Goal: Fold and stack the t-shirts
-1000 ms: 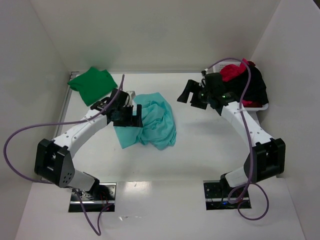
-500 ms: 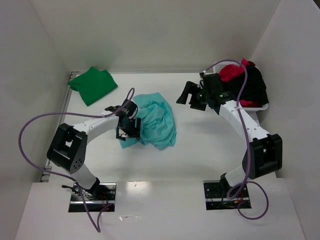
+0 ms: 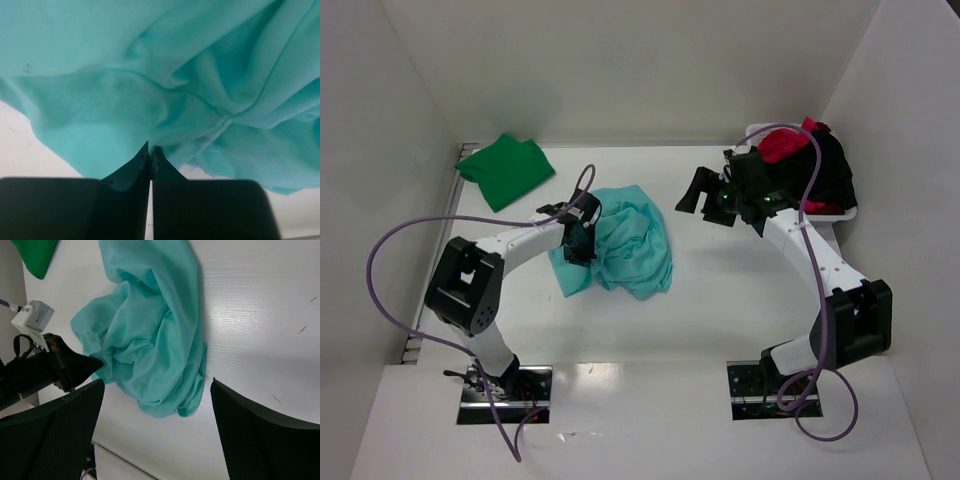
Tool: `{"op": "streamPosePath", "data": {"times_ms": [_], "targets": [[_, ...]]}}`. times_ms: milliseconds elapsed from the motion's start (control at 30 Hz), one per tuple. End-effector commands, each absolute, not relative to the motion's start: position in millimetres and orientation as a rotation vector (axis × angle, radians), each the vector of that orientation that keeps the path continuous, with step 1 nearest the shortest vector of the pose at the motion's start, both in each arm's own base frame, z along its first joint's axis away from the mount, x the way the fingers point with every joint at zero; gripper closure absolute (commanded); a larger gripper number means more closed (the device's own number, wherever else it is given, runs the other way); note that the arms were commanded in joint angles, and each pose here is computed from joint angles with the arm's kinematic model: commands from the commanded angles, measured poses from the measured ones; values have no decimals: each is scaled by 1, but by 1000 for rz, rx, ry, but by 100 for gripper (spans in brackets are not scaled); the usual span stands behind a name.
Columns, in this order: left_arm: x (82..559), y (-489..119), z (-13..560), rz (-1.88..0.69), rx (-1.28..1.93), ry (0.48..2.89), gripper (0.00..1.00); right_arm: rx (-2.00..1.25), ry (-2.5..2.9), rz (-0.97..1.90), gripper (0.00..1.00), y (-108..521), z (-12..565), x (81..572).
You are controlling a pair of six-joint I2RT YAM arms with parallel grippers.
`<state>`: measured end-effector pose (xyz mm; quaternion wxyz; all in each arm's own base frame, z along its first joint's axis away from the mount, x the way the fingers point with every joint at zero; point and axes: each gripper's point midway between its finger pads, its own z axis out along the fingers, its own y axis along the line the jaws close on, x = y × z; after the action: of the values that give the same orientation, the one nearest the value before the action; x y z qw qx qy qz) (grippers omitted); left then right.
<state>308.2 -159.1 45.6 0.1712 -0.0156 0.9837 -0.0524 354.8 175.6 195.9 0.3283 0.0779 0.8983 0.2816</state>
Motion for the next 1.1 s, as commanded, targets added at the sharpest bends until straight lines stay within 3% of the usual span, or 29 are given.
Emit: {"op": "streamPosePath", "data": {"times_ms": [0, 133, 333, 467, 1067], "targets": [[343, -160, 61, -134, -40, 2691, 100, 201, 2289, 746, 8, 174, 213, 357], [380, -136, 123, -102, -77, 2545, 100, 192, 2261, 754, 8, 176, 225, 361], [427, -93, 319, -55, -93, 2108, 100, 57, 2209, 820, 8, 191, 251, 366], [425, -89, 404, -74, -55, 1922, 100, -116, 2177, 857, 5, 226, 263, 355], [416, -102, 498, -204, -18, 1729, 100, -317, 2018, 988, 0, 362, 311, 340]]}}
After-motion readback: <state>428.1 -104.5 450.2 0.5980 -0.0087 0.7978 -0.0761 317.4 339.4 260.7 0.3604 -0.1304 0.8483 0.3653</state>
